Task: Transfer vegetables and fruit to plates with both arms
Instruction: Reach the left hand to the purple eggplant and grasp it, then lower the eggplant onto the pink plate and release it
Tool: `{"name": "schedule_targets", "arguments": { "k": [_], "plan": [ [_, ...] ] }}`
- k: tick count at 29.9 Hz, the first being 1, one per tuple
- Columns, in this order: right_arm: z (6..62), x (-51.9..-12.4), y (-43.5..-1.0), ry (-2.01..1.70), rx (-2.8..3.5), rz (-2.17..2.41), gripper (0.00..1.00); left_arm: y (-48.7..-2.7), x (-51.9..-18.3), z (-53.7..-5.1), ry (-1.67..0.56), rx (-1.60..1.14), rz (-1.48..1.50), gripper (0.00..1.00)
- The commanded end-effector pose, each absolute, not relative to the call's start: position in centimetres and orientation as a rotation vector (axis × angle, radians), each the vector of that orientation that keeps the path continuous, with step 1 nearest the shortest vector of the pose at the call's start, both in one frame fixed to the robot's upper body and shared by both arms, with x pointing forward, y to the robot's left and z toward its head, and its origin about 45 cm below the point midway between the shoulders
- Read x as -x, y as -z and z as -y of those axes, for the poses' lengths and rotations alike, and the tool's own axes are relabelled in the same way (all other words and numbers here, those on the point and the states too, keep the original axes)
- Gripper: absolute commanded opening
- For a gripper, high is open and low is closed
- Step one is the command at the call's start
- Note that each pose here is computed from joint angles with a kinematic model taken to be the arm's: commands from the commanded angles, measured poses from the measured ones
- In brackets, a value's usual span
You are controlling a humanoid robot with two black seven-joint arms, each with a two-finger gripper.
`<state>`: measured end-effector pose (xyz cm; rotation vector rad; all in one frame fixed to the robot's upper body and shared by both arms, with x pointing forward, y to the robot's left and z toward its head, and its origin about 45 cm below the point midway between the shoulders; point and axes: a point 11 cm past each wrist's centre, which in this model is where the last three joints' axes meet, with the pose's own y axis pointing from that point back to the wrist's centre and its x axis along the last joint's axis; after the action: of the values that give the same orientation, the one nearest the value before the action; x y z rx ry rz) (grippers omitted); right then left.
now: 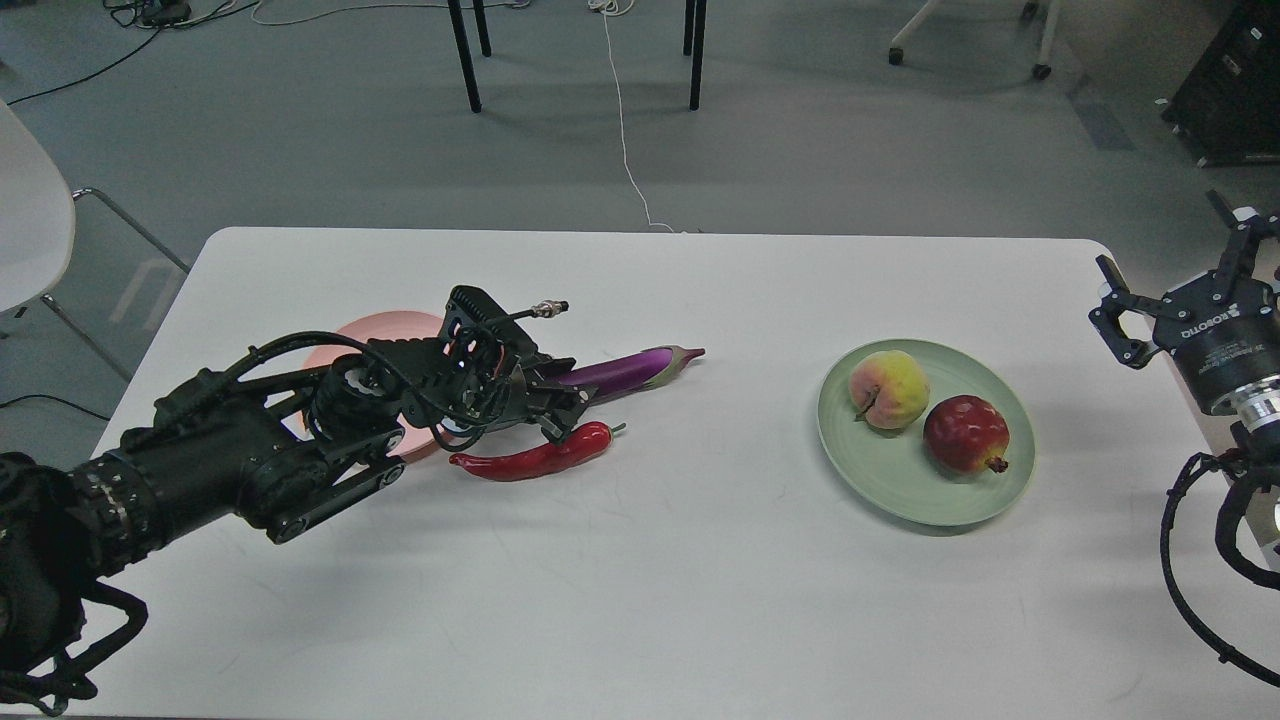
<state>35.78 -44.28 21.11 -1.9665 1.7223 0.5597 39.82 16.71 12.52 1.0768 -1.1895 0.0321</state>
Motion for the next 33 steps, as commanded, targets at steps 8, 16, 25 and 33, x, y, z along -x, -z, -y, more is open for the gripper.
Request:
{"name": "schedule_targets", "arguments": {
  "k": [8, 16, 25, 33],
  "plan": [
    [44.3, -36.1, -21.8, -0.542, 1.960, -1.709, 0.97, -20.1, -41.4, -14.1, -0.131, -0.930, 1.286, 0.15],
    [44.2, -36.2, -21.9, -0.539, 1.963, -1.705, 0.97, -25.7, -43.0, -24.9, -0.316, -1.035, 1.213, 0.15],
    [43.5, -36.4, -21.9, -0.546, 1.964, -1.684, 0.97, -19.9, -39.0, -34.0, -0.258, -1.245, 1.044, 0.17],
    [43.6, -36.4, -22.2, -0.538, 1.971, -1.683, 0.97, -17.1, -37.6, -35.1, -0.243, -1.277, 0.976, 0.27]
  ]
}}
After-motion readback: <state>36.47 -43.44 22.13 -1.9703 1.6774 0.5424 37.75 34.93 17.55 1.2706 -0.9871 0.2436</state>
